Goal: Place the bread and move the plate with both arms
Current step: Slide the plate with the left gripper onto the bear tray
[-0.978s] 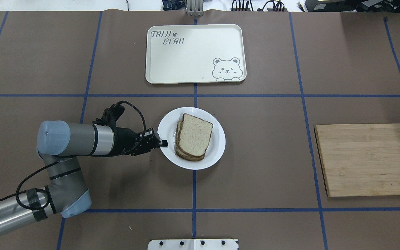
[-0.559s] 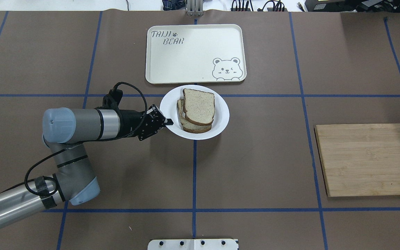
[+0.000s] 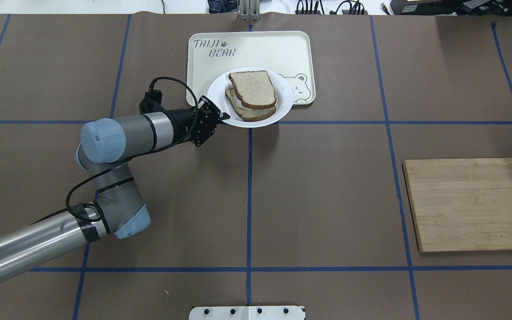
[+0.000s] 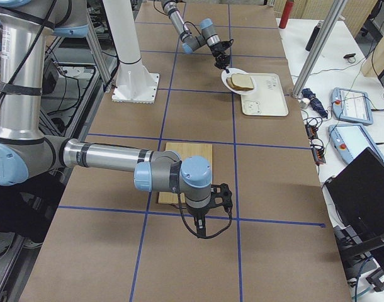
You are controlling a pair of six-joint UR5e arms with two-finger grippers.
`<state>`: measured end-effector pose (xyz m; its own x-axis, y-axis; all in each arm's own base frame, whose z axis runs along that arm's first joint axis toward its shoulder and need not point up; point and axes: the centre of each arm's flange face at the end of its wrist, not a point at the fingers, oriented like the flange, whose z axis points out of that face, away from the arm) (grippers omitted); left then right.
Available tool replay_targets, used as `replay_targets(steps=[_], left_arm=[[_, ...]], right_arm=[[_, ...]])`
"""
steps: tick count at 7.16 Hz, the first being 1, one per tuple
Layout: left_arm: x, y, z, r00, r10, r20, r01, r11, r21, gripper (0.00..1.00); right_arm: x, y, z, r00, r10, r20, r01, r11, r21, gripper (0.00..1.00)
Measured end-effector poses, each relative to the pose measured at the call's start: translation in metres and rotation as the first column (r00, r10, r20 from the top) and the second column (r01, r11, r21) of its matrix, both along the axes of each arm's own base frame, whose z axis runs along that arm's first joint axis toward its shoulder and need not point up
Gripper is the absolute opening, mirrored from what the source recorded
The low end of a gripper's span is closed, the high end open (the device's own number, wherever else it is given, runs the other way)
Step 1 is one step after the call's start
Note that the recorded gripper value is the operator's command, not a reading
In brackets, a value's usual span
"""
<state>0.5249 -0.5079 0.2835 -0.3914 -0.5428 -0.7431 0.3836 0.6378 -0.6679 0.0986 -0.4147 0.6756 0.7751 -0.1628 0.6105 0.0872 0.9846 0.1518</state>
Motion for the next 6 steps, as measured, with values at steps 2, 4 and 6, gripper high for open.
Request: replay_targets(steps=[2,4,6], left_arm=[[0.011,-0.042,0.004,0.986,-0.159,0.041,0.162,0.984,-0.079,0.00],[0.037,-0.075,0.006,0.959,-0.262,0.110,0.274,0.956,-0.105,0.00],[0.061,-0.084,-0.007,0.948,-0.287,0.137,0.302,0.948,-0.104,0.43]], right_arm=[[0.000,0.000,0.000,1.000,0.000,0.002,0.000,1.000,0.000,1.00],[0.000,-0.003,-0.003,1.000,0.000,0.002,0.000,1.000,0.006,1.00],[0.000,-0.005,-0.004,1.000,-0.001,0.002,0.001,1.000,0.008,1.00]])
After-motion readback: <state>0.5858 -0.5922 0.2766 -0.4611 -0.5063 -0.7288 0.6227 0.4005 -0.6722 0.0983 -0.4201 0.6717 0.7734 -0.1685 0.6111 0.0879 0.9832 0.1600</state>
